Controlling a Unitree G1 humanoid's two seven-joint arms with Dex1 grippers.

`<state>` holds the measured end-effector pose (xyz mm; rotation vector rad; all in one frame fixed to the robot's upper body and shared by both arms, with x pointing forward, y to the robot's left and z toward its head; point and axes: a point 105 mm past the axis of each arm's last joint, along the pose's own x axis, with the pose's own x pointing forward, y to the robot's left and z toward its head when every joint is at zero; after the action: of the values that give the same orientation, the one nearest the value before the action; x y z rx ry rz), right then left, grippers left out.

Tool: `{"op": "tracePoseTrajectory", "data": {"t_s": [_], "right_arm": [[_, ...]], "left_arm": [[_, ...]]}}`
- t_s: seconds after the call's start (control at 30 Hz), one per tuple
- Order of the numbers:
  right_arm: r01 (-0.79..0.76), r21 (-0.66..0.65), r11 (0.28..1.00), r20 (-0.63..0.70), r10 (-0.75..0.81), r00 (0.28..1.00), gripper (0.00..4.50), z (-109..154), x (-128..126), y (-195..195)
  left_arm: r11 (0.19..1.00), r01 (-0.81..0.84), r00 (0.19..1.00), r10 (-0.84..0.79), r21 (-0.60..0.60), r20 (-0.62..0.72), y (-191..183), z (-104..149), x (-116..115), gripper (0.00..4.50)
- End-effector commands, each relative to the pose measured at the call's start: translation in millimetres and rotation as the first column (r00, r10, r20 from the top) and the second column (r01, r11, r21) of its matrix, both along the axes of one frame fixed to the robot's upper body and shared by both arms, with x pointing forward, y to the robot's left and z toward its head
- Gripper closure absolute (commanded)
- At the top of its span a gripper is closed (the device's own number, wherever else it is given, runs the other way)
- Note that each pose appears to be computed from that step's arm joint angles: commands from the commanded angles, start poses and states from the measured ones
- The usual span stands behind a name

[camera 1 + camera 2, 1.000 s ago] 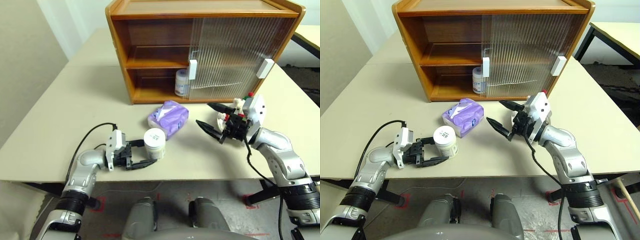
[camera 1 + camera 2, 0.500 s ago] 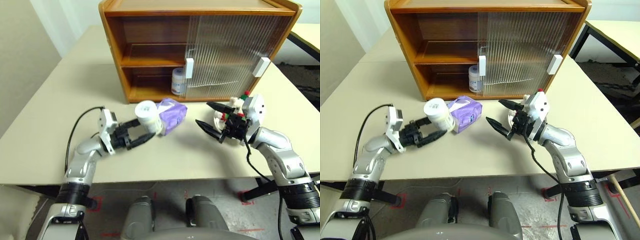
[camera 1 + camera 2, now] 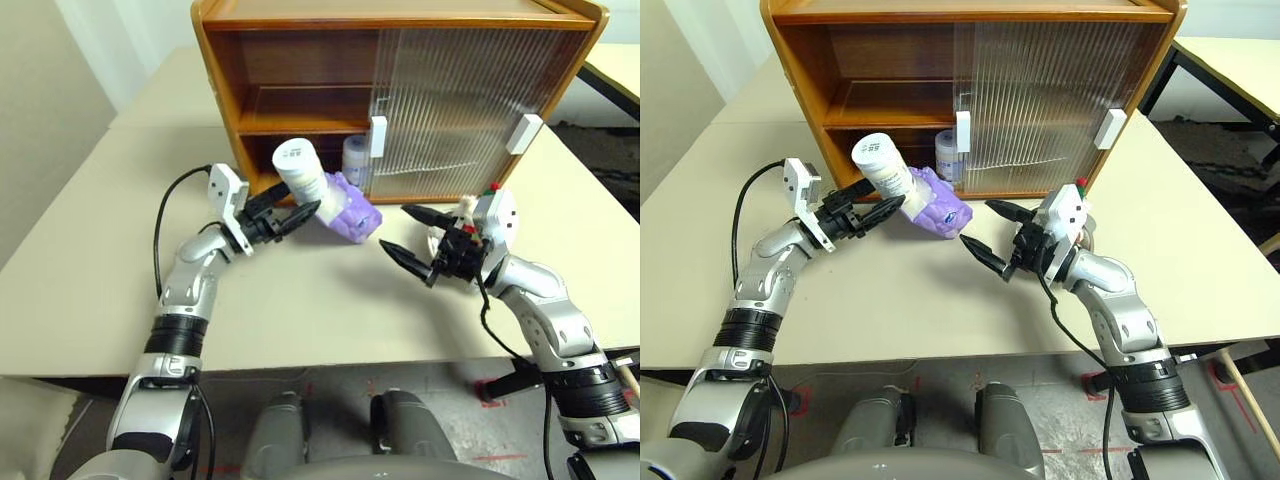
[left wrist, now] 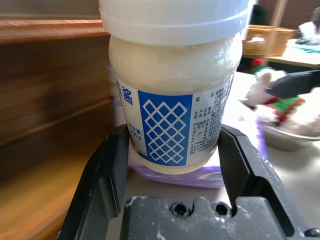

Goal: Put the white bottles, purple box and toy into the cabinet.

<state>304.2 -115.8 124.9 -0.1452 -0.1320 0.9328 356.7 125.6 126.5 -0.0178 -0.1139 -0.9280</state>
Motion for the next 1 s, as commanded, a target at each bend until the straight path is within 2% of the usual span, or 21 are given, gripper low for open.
{"op": "tracePoseTrajectory", "data": {"t_s": [0.03,0.23,0.3,0.47,0.7,0.9,1.0], "right_arm": [[0.004,-0.017,1.0,0.013,-0.004,1.0,0.0,2,-1,-1],[0.003,-0.021,1.0,0.019,-0.003,1.0,0.0,4,3,-1],[0.001,-0.021,1.0,0.02,-0.001,1.0,0.0,4,3,-1],[-0.01,-0.025,1.0,0.017,0.01,1.0,0.0,3,4,1],[-0.008,-0.024,1.0,0.024,0.008,1.0,0.0,5,5,1],[0.002,-0.025,1.0,0.025,-0.001,1.0,0.0,5,5,-2],[0.012,0.004,1.0,0.024,-0.012,1.0,0.0,7,6,-2]], "left_arm": [[0.992,0.127,0.991,-0.126,0.006,-0.051,2,3,-17,1.55],[0.964,0.258,0.956,-0.245,0.064,-0.164,12,5,-48,1.55],[0.967,0.246,0.959,-0.233,0.065,-0.161,18,14,-48,1.55],[0.98,0.199,0.97,-0.195,0.01,-0.147,27,33,-40,1.55],[0.98,0.171,0.966,-0.188,-0.106,-0.179,21,40,-28,1.55],[0.998,0.009,0.987,0.0,0.056,-0.163,17,17,-2,1.55],[0.994,-0.041,0.994,0.052,0.102,-0.101,2,9,13,1.55]]}}
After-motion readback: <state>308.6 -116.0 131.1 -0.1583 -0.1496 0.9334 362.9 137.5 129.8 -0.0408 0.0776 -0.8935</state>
